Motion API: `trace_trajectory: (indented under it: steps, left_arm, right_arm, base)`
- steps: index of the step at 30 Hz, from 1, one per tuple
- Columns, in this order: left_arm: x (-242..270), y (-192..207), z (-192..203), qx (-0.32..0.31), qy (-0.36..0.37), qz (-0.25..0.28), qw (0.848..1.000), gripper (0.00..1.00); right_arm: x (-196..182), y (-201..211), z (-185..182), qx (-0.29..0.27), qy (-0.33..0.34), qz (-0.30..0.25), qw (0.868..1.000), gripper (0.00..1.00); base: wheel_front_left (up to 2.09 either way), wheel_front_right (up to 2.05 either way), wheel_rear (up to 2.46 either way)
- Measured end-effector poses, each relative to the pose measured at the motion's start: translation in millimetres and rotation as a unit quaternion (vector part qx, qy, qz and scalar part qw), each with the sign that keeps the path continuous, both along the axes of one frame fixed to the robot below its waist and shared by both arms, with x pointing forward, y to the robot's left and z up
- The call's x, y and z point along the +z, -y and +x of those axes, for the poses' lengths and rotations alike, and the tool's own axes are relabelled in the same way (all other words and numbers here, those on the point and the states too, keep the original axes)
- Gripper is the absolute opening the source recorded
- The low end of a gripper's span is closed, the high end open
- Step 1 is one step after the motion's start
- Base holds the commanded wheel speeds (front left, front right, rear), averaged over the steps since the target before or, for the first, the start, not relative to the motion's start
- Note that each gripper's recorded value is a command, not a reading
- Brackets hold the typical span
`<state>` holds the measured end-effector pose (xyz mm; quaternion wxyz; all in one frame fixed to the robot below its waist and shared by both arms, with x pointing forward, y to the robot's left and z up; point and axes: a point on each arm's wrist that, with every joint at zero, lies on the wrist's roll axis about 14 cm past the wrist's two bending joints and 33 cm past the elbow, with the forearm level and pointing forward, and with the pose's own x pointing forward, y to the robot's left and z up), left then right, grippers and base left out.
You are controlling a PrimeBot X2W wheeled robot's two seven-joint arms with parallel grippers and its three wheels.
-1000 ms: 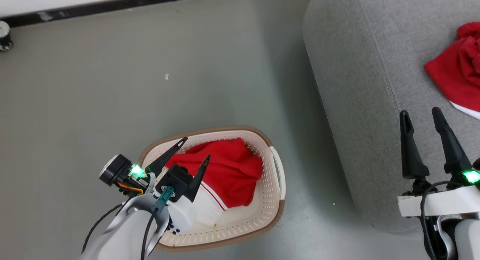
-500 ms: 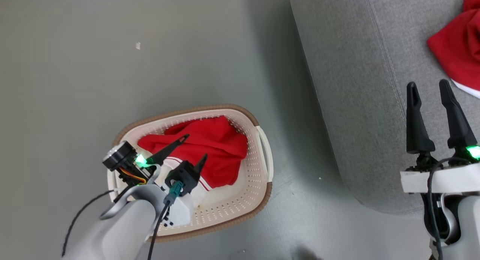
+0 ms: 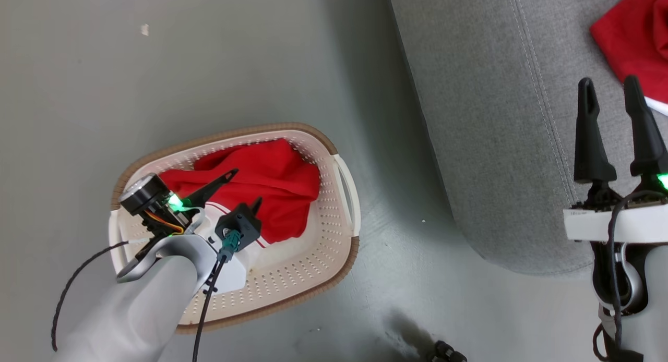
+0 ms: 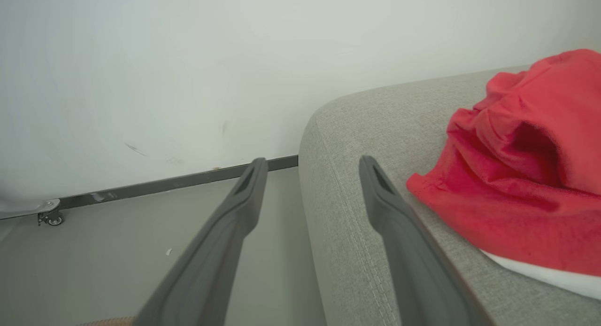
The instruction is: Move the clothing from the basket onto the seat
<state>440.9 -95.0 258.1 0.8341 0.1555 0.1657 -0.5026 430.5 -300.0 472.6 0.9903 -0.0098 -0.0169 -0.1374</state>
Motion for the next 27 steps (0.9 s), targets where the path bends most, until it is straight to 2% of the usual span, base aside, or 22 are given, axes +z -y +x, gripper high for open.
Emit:
trace_trajectory:
  steps: [15, 27]
  left_arm:
    - [-48, 11, 0, -0.021, -0.025, 0.031, 0.999, 1.0]
    - [-76, 15, 5, -0.022, -0.004, 0.06, 0.998, 1.0]
  right_arm:
    - [-10, 12, 6, -0.014, -0.011, -0.002, 1.0, 1.0]
    - [-18, 16, 14, -0.016, -0.019, -0.002, 1.0, 1.0]
  base:
    - [0.0, 0.0, 0.0]
    - [0.0, 0.0, 0.0]
